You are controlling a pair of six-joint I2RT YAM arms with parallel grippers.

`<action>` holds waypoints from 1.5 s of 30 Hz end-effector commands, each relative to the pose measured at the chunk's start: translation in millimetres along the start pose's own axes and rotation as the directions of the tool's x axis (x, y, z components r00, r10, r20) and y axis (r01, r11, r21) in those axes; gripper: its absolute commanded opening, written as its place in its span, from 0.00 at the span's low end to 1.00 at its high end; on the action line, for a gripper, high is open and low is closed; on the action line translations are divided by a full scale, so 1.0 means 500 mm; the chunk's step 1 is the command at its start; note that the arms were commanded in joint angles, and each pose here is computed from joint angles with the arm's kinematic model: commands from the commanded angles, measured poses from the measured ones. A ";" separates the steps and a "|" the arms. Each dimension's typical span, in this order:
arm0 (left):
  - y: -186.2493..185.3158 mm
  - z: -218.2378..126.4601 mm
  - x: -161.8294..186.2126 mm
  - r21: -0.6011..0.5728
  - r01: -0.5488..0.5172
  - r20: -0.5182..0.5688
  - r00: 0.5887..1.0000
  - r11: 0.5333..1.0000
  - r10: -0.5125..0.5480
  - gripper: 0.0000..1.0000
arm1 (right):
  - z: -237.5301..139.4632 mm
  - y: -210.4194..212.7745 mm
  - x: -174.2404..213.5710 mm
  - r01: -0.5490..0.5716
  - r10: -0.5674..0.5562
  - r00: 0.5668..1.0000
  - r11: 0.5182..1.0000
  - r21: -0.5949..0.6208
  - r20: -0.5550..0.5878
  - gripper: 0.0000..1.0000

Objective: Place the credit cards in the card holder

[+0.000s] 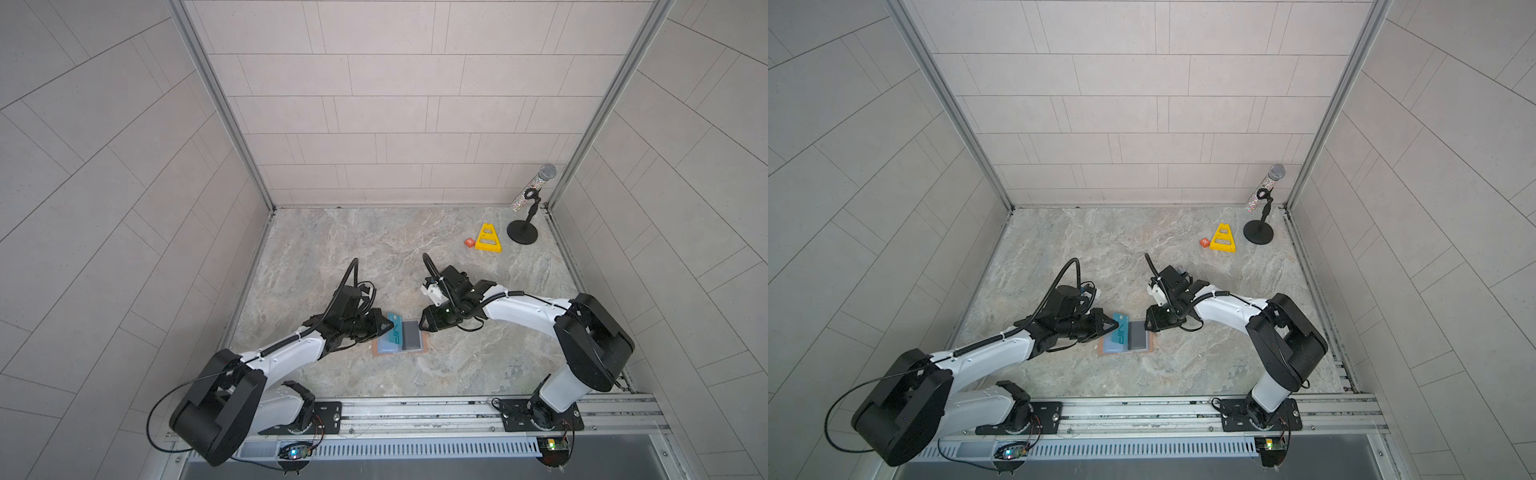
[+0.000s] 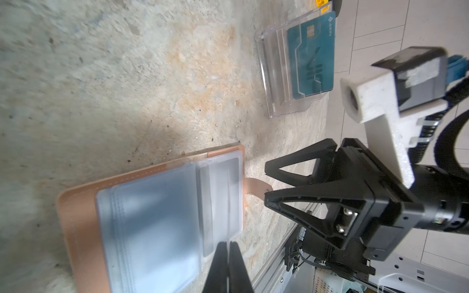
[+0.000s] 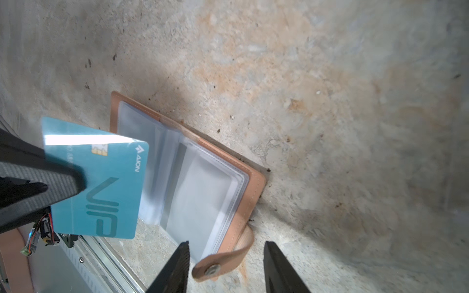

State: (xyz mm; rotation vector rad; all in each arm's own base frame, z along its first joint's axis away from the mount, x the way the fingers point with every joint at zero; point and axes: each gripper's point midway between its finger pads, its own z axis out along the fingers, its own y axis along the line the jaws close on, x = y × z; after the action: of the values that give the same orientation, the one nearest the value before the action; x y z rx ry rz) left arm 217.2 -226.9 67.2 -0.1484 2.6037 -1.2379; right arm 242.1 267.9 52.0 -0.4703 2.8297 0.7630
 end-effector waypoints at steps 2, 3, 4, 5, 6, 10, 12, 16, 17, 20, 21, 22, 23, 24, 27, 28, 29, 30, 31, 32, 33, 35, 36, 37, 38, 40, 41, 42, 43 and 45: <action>0.005 0.012 0.002 0.006 -0.011 0.003 1.000 1.000 0.011 0.00 | 0.003 -0.008 0.003 0.007 -0.007 1.000 0.999 0.033 -0.014 0.49; 0.006 0.015 0.003 0.007 -0.010 -0.001 1.000 1.000 0.010 0.00 | 0.004 -0.008 0.003 0.007 -0.006 1.000 0.999 0.033 -0.016 0.49; 0.008 0.017 0.005 0.008 -0.008 -0.004 1.000 1.000 0.008 0.00 | 0.006 -0.008 0.004 0.006 -0.005 1.000 0.999 0.032 -0.020 0.49; 0.010 0.019 0.006 0.007 -0.006 -0.007 1.000 1.000 0.006 0.00 | 0.007 -0.008 0.005 0.005 -0.005 1.000 1.000 0.031 -0.024 0.48; 0.013 0.020 0.008 0.004 -0.005 -0.009 1.000 1.000 0.005 0.00 | 0.010 -0.009 0.007 0.006 -0.005 1.000 0.999 0.032 -0.029 0.48; 0.026 0.024 0.014 -0.014 -0.004 -0.013 1.000 1.000 0.004 0.00 | 0.018 -0.013 0.011 -0.001 0.002 0.999 0.999 0.036 -0.041 0.46; 0.031 0.026 0.017 -0.019 -0.006 -0.018 1.000 1.000 0.006 0.00 | 0.021 -0.013 0.013 -0.001 0.002 0.999 0.999 0.036 -0.047 0.46; 0.032 0.032 0.021 -0.004 -0.007 -0.028 1.000 1.000 0.007 0.00 | 0.026 -0.013 0.016 0.001 0.001 0.999 0.999 0.039 -0.054 0.45; 0.033 0.033 0.022 -0.006 -0.005 -0.030 1.000 1.000 0.005 0.00 | 0.026 -0.013 0.017 0.000 0.002 0.998 0.999 0.039 -0.056 0.46; 0.036 0.036 0.022 -0.009 -0.003 -0.031 1.000 1.000 0.003 0.00 | 0.029 -0.015 0.018 0.001 0.002 0.998 0.999 0.044 -0.059 0.45; 0.036 0.036 0.023 -0.005 -0.005 -0.032 0.999 1.000 0.004 0.00 | 0.030 -0.016 0.018 -0.001 0.003 0.998 0.999 0.047 -0.060 0.45; 0.036 0.037 0.022 -0.003 -0.002 -0.033 0.999 1.000 0.002 0.00 | 0.031 -0.018 0.020 -0.001 0.004 0.998 0.999 0.050 -0.064 0.45; 0.036 0.038 0.023 -0.002 -0.002 -0.033 0.999 1.000 0.001 0.00 | 0.033 -0.018 0.021 -0.002 0.005 0.998 0.999 0.051 -0.067 0.45; 0.035 0.039 0.022 -0.001 -0.002 -0.033 0.999 1.000 0.002 0.00 | 0.034 -0.019 0.022 -0.001 0.005 0.998 0.999 0.053 -0.068 0.44; 0.040 0.040 0.024 -0.007 0.002 -0.035 0.999 1.000 -0.002 0.00 | 0.036 -0.020 0.023 -0.001 0.006 0.997 0.998 0.056 -0.073 0.44; 0.041 0.041 0.024 -0.009 0.003 -0.036 0.999 1.000 -0.003 0.00 | 0.037 -0.022 0.024 -0.002 0.007 0.997 0.998 0.059 -0.075 0.44; 0.043 0.043 0.025 -0.012 0.005 -0.039 0.999 1.000 -0.005 0.00 | 0.038 -0.021 0.024 -0.001 0.005 0.997 0.998 0.059 -0.076 0.44; 0.046 0.044 0.026 -0.017 0.007 -0.043 0.999 1.000 -0.008 0.00 | 0.038 -0.021 0.024 -0.001 0.006 0.997 0.998 0.060 -0.076 0.44; 0.049 0.045 0.027 -0.020 0.010 -0.045 0.999 1.000 -0.010 0.00 | 0.038 -0.020 0.024 0.001 0.004 0.997 0.998 0.060 -0.077 0.44; 0.050 0.047 0.028 -0.021 0.010 -0.047 0.999 1.000 -0.011 0.00 | 0.038 -0.021 0.025 0.002 0.003 0.997 0.998 0.061 -0.077 0.44; 0.052 0.048 0.029 -0.023 0.012 -0.051 0.999 1.000 -0.014 0.00 | 0.040 -0.021 0.026 0.002 0.003 0.997 0.998 0.062 -0.079 0.44; 0.055 0.051 0.030 -0.025 0.016 -0.054 0.998 1.000 -0.017 0.00 | 0.040 -0.022 0.026 0.002 0.003 0.997 0.998 0.064 -0.081 0.44; 0.056 0.051 0.031 -0.026 0.016 -0.055 0.998 1.000 -0.017 0.00 | 0.040 -0.021 0.025 0.002 0.003 0.997 0.998 0.063 -0.080 0.44; 0.057 0.052 0.031 -0.028 0.018 -0.055 0.998 0.999 -0.019 0.00 | 0.042 -0.022 0.027 0.003 0.003 0.997 0.998 0.065 -0.083 0.44; 0.059 0.052 0.031 -0.032 0.019 -0.054 0.998 0.999 -0.020 0.00 | 0.042 -0.022 0.028 0.002 0.003 0.996 0.998 0.065 -0.084 0.43; 0.062 0.052 0.031 -0.038 0.020 -0.055 0.998 0.999 -0.022 0.00 | 0.043 -0.022 0.029 0.003 0.002 0.996 0.998 0.066 -0.086 0.43; 0.063 0.054 0.034 -0.041 0.019 -0.059 0.998 0.999 -0.022 0.00 | 0.045 -0.022 0.029 0.002 0.004 0.996 0.998 0.066 -0.087 0.43; 0.066 0.054 0.034 -0.045 0.020 -0.060 0.998 0.999 -0.023 0.00 | 0.046 -0.023 0.029 0.001 0.005 0.996 0.998 0.067 -0.088 0.43; 0.068 0.054 0.035 -0.050 0.020 -0.062 0.998 0.999 -0.023 0.00 | 0.046 -0.023 0.028 0.001 0.005 0.996 0.998 0.067 -0.088 0.43; 0.073 0.056 0.040 -0.060 0.021 -0.070 0.997 0.998 -0.025 0.00 | 0.047 -0.023 0.028 0.001 0.005 0.996 0.998 0.067 -0.089 0.43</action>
State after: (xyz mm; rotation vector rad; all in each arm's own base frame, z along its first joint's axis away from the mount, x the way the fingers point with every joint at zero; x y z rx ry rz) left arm 215.8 -234.0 33.7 -0.1381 2.6453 -1.2475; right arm 235.0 267.9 28.6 -0.4913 2.9102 0.7017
